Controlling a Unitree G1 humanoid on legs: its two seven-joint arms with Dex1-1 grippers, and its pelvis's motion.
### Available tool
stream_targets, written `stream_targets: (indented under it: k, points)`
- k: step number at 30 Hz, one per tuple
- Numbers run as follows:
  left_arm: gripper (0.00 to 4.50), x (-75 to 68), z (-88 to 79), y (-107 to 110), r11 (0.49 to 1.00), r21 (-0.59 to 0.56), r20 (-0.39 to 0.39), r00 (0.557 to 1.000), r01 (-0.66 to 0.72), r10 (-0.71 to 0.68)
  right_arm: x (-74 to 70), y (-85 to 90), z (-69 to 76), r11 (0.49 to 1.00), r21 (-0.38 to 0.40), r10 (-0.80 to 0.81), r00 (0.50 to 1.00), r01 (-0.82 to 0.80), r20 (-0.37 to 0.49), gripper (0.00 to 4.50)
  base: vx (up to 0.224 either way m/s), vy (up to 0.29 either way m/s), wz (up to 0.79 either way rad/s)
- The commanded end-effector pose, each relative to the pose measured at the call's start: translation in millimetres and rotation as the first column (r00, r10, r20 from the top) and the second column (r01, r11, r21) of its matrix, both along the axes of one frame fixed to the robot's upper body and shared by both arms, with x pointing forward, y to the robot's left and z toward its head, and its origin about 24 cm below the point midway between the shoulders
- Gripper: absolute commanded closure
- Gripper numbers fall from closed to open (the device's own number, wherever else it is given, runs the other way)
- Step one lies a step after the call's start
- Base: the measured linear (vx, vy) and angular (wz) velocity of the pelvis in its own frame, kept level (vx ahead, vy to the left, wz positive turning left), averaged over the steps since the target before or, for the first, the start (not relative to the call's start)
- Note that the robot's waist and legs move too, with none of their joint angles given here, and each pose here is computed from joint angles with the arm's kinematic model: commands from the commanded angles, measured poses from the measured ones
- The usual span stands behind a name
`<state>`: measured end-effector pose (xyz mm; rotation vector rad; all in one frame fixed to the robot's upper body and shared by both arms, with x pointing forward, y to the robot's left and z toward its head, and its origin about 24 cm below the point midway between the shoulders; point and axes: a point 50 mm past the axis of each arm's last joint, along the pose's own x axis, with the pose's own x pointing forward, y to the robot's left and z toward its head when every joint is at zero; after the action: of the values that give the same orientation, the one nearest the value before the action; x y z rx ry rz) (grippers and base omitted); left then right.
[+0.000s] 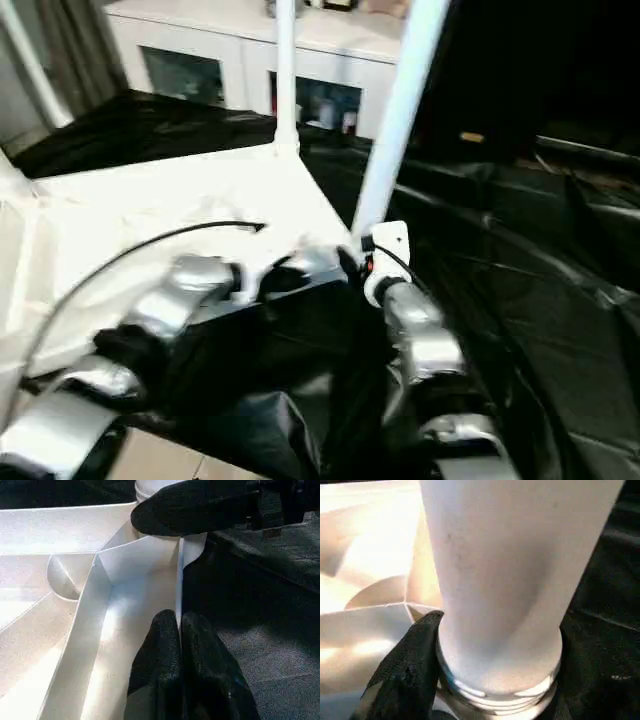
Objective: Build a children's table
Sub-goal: Rotate leg to tighten
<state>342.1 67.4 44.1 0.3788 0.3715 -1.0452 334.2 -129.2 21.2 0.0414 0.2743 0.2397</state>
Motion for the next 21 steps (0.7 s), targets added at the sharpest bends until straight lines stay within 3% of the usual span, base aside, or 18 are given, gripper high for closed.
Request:
stream_targets:
  k: [1, 2, 5, 8, 12, 16, 18, 19, 21]
  points:
    - [4.5, 4.8, -2.8, 3.1, 0.992, -0.036, 0.006, 0.993, -0.119, 0.119, -9.7, 23.4, -16.9, 0.996, 0.053, 0.075, 0.994, -0.071, -0.074, 1.73, 0.0, 0.0, 0.0]
    - [4.5, 4.6, -2.5, 2.6, 0.993, -0.038, 0.008, 0.994, -0.11, 0.11, -8.4, 22.7, -15.4, 0.996, 0.062, 0.066, 0.996, -0.062, -0.065, 1.73, 0.0, 0.0, 0.0]
    - [4.5, 3.9, -2.2, 4.4, 0.996, -0.039, 0.011, 0.996, -0.083, 0.084, -4.8, 15.7, -10.5, 0.997, 0.06, 0.04, 0.998, -0.038, -0.037, 1.03, 0.0, 0.0, 0.0]
    - [4.5, 2.4, -2.4, 9.5, 0.998, -0.042, 0.006, 0.998, -0.056, 0.057, -0.4, 8.1, -4.0, 0.997, 0.055, 0.052, 0.998, -0.051, -0.017, 0.75, 0.0, 0.0, 0.0]
    - [4.5, -0.6, -3.9, 17.9, 0.999, -0.043, -0.011, 1.0, -0.021, 0.021, 2.5, -1.3, 4.4, 0.985, -0.02, 0.169, 0.986, -0.169, 0.006, 0.75, 0.0, 0.0, 0.0]
    - [4.5, -6.9, -4.3, 33.9, 0.997, -0.045, -0.029, 0.997, 0.067, -0.068, -6.5, -18.4, 15.3, 0.903, -0.079, 0.425, 0.905, -0.423, 0.001, 0.75, 0.0, 0.0, 0.0]
    - [4.5, -9.7, -3.5, 37.3, 0.993, -0.054, -0.032, 0.994, 0.107, -0.108, -9.6, -23.2, 17.6, 0.877, -0.086, 0.474, 0.881, -0.472, -0.006, 0.75, 0.0, 0.0, 0.0]
    - [4.5, -17.3, -1.7, 43.6, 0.977, -0.077, -0.052, 0.978, 0.197, -0.201, -15.6, -32.6, 21.3, 0.829, -0.102, 0.551, 0.834, -0.55, -0.023, 0.75, 0.0, 0.0, 0.0]
    - [4.5, -21.1, -1.5, 47.1, 0.969, -0.081, -0.077, 0.968, 0.232, -0.238, -17.7, -35.6, 22.7, 0.812, -0.108, 0.574, 0.818, -0.574, -0.029, 0.75, 0.0, 0.0, 0.0]
